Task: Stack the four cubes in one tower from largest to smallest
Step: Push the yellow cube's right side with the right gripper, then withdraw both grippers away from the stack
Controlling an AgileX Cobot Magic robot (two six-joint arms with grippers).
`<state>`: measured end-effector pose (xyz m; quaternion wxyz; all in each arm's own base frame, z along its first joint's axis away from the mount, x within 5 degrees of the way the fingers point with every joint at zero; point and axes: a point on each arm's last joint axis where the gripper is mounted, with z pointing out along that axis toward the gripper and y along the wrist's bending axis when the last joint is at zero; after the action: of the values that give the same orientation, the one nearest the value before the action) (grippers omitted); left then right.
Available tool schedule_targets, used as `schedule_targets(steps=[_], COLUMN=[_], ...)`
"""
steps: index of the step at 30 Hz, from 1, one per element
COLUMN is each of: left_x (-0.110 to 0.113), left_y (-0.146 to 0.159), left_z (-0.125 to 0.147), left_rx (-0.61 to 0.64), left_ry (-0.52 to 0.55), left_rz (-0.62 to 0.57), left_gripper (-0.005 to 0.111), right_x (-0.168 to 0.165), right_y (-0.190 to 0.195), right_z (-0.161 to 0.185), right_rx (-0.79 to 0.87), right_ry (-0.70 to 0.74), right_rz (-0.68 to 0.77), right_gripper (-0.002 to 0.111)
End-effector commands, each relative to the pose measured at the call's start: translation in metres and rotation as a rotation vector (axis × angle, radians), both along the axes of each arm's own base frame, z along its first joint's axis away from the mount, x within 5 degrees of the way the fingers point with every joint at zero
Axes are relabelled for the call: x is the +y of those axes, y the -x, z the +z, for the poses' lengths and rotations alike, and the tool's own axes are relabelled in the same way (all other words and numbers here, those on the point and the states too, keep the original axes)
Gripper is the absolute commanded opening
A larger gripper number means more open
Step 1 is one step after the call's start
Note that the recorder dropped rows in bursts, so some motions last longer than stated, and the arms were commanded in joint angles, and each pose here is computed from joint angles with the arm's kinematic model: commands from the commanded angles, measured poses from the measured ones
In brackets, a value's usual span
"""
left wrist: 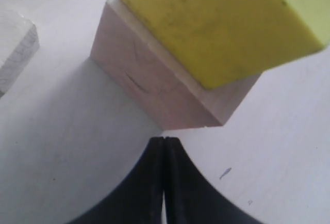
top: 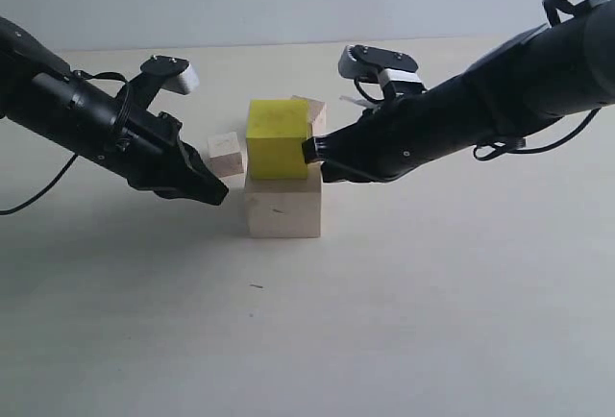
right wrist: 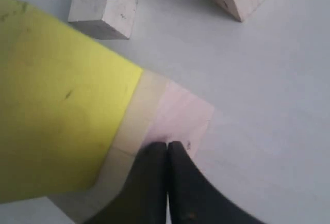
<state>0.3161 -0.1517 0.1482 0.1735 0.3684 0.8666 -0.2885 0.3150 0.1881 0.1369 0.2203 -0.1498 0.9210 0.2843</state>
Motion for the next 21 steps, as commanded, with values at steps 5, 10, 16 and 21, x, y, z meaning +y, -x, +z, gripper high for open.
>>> schedule_targets(steps=[5,10,16,21], left_x=[-0.001,-0.001,-0.001,0.006], left_y=[0.001,0.001,0.001,0.001], left_z=[0.0,0.0,0.004,0.026], left_rx=[-0.004,-0.004,-0.016,-0.067], left_ry=[-0.002,-0.002,0.005,0.022], left_rz=[-0.002,-0.002,0.004,0.021], left_gripper=[0.0,0.0,0.0,0.0], right_x=[-0.001,-0.001,-0.001,-0.007], right_y=[-0.003,-0.003,-0.003,-0.001], right_z=[0.001,0.001,0.005,0.027], right_rx=[-0.014,-0.024,-0.029,-0.055], right_ry=[-0.008,-0.006,-0.008,0.016], right_rz=[-0.003,0.006,-0.001,-0.053], right_gripper=[0.0,0.0,0.0,0.0])
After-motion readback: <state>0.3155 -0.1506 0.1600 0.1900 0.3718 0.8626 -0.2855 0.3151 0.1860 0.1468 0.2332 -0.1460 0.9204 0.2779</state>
